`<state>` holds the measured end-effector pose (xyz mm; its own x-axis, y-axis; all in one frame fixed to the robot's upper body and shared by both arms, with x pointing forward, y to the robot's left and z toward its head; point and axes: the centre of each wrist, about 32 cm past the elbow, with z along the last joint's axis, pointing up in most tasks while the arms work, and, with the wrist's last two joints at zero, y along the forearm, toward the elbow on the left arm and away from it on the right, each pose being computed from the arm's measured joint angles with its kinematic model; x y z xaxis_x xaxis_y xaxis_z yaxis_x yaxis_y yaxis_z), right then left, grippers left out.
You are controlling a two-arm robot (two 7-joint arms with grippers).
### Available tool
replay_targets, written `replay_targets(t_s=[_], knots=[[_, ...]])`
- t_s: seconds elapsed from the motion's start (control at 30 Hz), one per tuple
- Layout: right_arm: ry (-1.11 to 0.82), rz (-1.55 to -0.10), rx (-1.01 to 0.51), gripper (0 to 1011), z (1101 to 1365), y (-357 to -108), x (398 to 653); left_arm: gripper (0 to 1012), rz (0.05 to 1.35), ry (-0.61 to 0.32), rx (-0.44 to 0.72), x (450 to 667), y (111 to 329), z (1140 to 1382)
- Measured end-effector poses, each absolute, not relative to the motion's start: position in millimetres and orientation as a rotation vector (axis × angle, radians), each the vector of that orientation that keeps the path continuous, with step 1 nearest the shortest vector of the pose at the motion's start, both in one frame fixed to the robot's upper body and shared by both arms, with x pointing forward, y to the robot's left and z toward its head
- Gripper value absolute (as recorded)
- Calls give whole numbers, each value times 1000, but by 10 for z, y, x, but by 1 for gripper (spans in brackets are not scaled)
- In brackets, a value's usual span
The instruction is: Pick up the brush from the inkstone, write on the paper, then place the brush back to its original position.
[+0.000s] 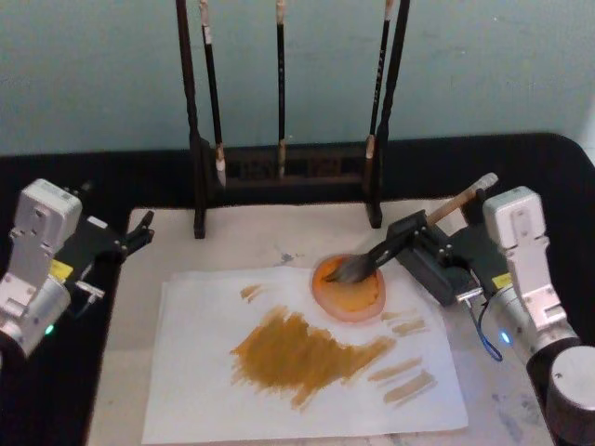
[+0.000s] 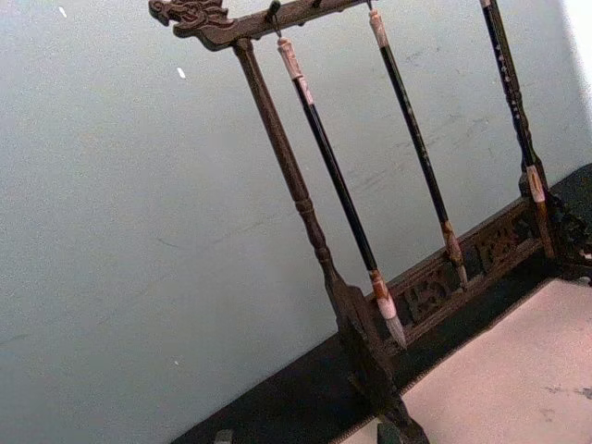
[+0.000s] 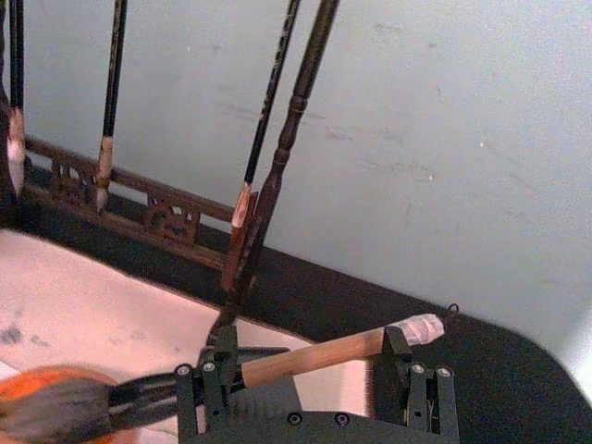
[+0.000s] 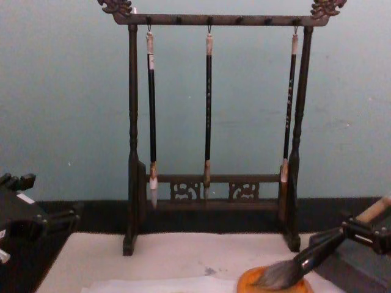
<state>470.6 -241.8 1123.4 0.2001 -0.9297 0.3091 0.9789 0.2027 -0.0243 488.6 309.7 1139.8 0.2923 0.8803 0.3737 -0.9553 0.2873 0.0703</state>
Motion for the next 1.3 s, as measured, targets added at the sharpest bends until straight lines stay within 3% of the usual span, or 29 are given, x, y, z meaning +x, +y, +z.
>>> replay_targets(t_s=[0.37, 1.3], knots=[[-331, -1355, -302, 1000, 11181, -2387, 4689, 1010, 1248, -285, 305, 4886, 3097, 11398], [-325, -1356, -299, 1000, 11185, -2393, 4691, 1010, 1248, -285, 305, 4886, 3097, 11398]])
